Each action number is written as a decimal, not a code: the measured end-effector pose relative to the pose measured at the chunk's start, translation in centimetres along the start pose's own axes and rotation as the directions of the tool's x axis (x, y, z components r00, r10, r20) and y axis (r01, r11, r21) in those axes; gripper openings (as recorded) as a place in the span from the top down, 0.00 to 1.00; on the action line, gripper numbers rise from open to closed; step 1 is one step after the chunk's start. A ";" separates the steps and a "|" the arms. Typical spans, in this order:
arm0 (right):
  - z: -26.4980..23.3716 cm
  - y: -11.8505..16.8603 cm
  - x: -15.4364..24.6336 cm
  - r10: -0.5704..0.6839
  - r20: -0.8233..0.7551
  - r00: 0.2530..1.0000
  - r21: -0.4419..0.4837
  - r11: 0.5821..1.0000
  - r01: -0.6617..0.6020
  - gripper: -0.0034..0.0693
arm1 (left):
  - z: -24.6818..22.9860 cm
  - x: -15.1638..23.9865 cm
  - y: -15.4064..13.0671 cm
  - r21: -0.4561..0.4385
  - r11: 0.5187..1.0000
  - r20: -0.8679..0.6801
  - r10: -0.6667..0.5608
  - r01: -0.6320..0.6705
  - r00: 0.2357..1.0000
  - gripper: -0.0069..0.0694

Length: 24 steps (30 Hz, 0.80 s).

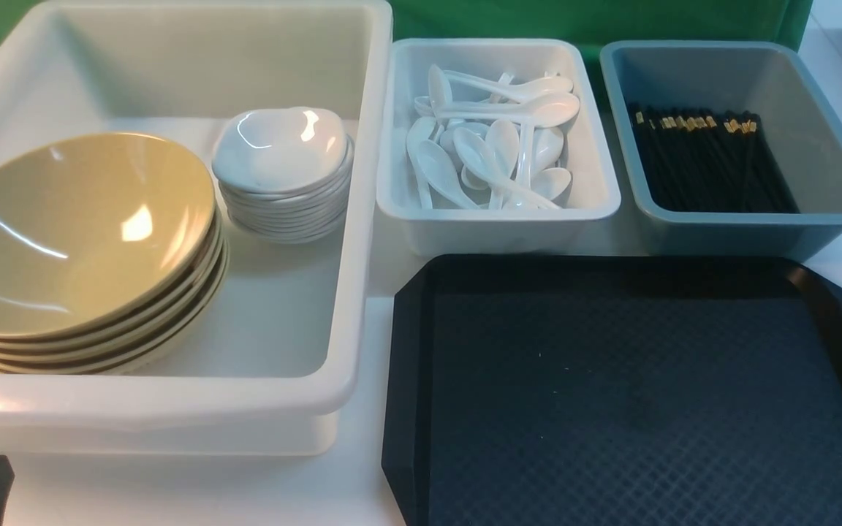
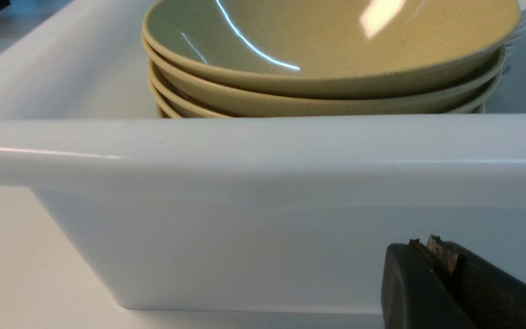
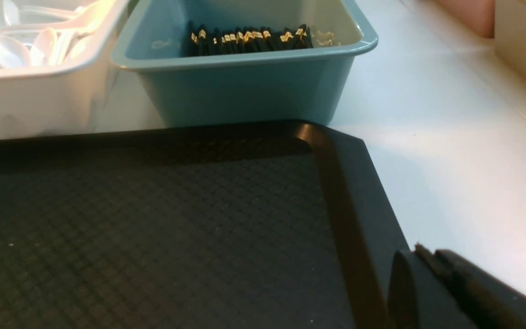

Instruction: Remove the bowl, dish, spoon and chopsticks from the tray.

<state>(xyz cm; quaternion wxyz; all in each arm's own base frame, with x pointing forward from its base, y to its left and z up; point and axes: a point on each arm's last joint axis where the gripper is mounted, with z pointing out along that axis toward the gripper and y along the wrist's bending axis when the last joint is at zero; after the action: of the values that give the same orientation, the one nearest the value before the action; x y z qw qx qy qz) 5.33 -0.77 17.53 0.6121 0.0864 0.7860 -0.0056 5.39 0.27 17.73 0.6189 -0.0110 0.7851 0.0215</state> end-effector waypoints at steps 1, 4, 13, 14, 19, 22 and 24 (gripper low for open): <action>0.0 0.0 0.0 0.000 0.000 1.000 0.000 1.000 0.000 0.85 | 0.0 0.0 0.0 0.000 1.000 0.000 0.000 0.000 1.000 0.92; 0.0 0.0 0.0 0.000 0.000 1.000 0.000 1.000 0.000 0.85 | 0.0 0.0 0.0 -0.001 1.000 0.000 0.000 0.000 1.000 0.92; 0.0 0.0 0.0 0.000 0.000 1.000 0.000 1.000 0.000 0.85 | 0.0 0.0 0.0 -0.002 1.000 0.000 0.000 0.000 1.000 0.92; 0.0 0.0 0.0 0.000 0.000 1.000 0.000 1.000 0.000 0.85 | 0.0 0.0 0.0 -0.002 1.000 0.000 0.000 0.000 1.000 0.92; 0.0 0.0 0.0 0.000 0.000 1.000 0.000 1.000 0.000 0.85 | 0.0 0.0 0.0 -0.002 1.000 0.000 0.000 0.000 1.000 0.92; 0.0 0.0 0.0 0.000 0.000 1.000 0.000 1.000 0.000 0.85 | 0.0 0.0 0.0 -0.002 1.000 0.000 0.000 0.000 1.000 0.92; 0.0 0.0 0.0 0.000 0.000 1.000 0.000 1.000 0.000 0.85 | 0.0 0.0 0.0 -0.002 1.000 0.000 0.000 0.000 1.000 0.92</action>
<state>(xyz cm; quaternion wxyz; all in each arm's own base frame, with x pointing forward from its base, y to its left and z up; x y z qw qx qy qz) 5.33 -0.77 17.53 0.6121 0.0864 0.7860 -0.0056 5.39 0.28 17.73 0.6189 -0.0113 0.7851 0.0223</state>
